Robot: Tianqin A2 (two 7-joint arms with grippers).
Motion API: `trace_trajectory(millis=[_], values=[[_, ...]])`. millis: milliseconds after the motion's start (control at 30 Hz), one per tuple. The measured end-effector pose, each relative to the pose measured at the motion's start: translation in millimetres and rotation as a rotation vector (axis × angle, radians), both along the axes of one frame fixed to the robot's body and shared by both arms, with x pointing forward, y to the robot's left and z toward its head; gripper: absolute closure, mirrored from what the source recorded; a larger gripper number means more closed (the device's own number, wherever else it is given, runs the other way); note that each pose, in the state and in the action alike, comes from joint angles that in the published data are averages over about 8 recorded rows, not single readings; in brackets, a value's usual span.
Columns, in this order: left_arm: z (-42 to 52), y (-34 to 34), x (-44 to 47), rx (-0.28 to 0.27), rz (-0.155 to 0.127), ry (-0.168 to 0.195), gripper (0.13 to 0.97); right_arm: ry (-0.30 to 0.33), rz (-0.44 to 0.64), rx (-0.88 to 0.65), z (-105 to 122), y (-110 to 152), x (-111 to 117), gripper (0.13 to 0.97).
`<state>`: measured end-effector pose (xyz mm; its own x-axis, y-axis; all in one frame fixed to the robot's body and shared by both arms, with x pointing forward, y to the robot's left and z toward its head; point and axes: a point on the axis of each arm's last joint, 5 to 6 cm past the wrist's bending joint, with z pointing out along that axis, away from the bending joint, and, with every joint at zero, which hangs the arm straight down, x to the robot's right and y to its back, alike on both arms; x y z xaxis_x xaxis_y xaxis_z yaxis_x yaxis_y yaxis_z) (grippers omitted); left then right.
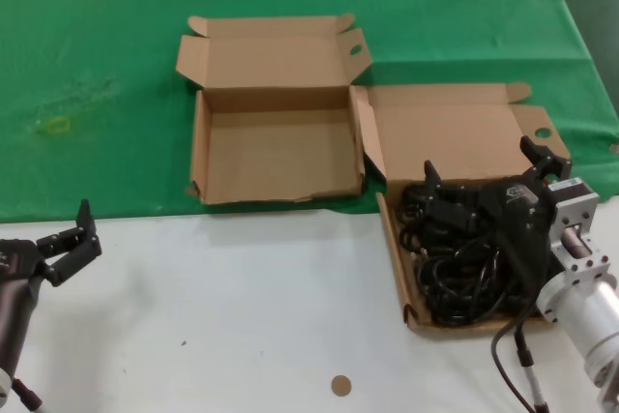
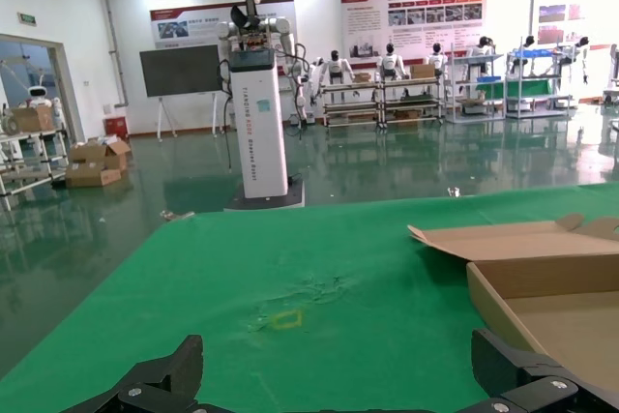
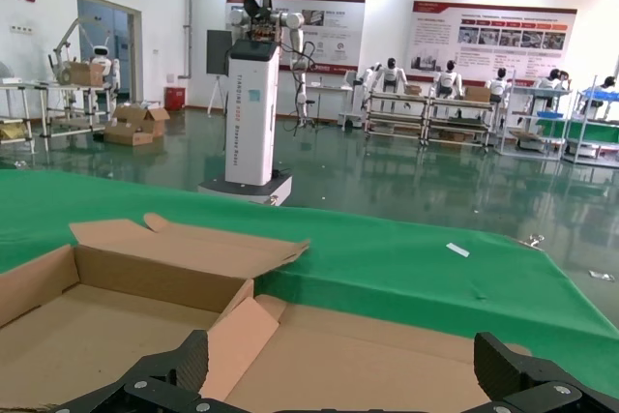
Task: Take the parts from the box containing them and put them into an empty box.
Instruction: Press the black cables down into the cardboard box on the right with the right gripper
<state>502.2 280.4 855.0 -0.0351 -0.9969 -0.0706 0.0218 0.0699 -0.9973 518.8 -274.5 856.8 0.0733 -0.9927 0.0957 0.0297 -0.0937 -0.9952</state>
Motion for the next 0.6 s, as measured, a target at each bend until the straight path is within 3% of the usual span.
trace_trajectory(millis=[600], values=[[0.0, 0.0, 0.0, 0.000, 0.000, 0.000, 0.132, 0.000, 0.000, 0.000, 0.0, 0.0, 0.0, 0.130]])
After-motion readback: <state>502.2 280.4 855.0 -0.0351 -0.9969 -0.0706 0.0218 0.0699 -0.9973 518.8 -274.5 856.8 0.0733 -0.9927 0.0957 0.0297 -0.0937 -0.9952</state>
